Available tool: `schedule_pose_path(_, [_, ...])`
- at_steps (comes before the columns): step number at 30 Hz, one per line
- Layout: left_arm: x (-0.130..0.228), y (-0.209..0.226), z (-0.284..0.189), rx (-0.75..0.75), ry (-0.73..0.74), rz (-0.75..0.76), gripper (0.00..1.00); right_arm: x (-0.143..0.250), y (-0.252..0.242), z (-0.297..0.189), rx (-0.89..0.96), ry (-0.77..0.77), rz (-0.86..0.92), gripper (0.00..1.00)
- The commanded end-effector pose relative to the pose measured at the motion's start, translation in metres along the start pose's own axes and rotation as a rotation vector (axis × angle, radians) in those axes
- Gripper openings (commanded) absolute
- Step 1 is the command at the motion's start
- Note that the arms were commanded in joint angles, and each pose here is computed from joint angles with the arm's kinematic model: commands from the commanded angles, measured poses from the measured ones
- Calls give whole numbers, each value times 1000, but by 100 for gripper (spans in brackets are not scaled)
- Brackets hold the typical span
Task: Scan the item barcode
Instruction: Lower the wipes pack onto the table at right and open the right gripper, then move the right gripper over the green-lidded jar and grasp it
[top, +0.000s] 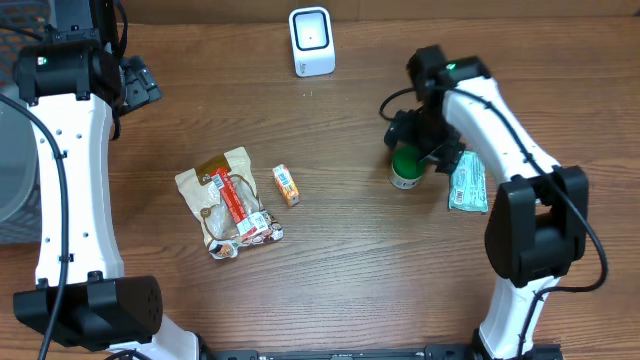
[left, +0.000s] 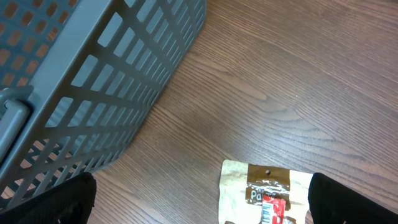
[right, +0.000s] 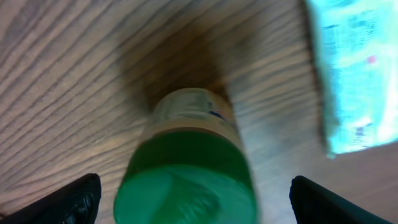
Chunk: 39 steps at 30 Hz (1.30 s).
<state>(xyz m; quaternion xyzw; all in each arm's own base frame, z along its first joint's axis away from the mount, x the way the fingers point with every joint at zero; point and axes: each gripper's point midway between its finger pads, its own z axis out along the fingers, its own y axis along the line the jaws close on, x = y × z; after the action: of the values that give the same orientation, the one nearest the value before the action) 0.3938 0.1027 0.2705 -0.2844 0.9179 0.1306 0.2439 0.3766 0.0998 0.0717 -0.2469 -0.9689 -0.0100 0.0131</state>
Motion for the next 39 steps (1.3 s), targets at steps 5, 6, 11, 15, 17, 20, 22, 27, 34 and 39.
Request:
schedule_pose_path(5, [-7, 3, -15, 17, -39, -5, 100, 9, 9, 16, 11, -18, -8, 89])
schedule_pose_path(6, [-7, 3, -15, 17, -39, -5, 100, 10, 10, 16, 12, -16, -15, 88])
schedule_pose_path(11, [-7, 3, -15, 17, -39, -5, 100, 18, 19, 16, 10, -21, -103, 76])
schedule_pose_path(15, [-7, 3, -15, 17, -39, -5, 100, 21, 27, 16, 1, -29, -197, 73])
schedule_pose_path(17, [-7, 3, -15, 17, -39, -5, 100, 25, 31, 16, -1, -33, -246, 73])
schedule_pose_path(20, [-7, 3, -15, 17, -39, -5, 100, 32, 42, 17, -9, -43, -346, 72])
schedule_pose_path(22, [-7, 3, -15, 17, -39, -5, 100, 38, 50, 17, -16, -52, -427, 72])
schedule_pose_path(27, [-7, 3, -15, 17, -39, -5, 100, 60, 76, 17, -25, -87, -673, 57])
schedule_pose_path(34, [-7, 3, -15, 17, -39, -5, 100, 63, 80, 17, 31, -137, -698, 77])
schedule_pose_path(39, [-7, 3, -15, 17, -39, -5, 100, 56, 85, 16, -5, -164, -530, 82])
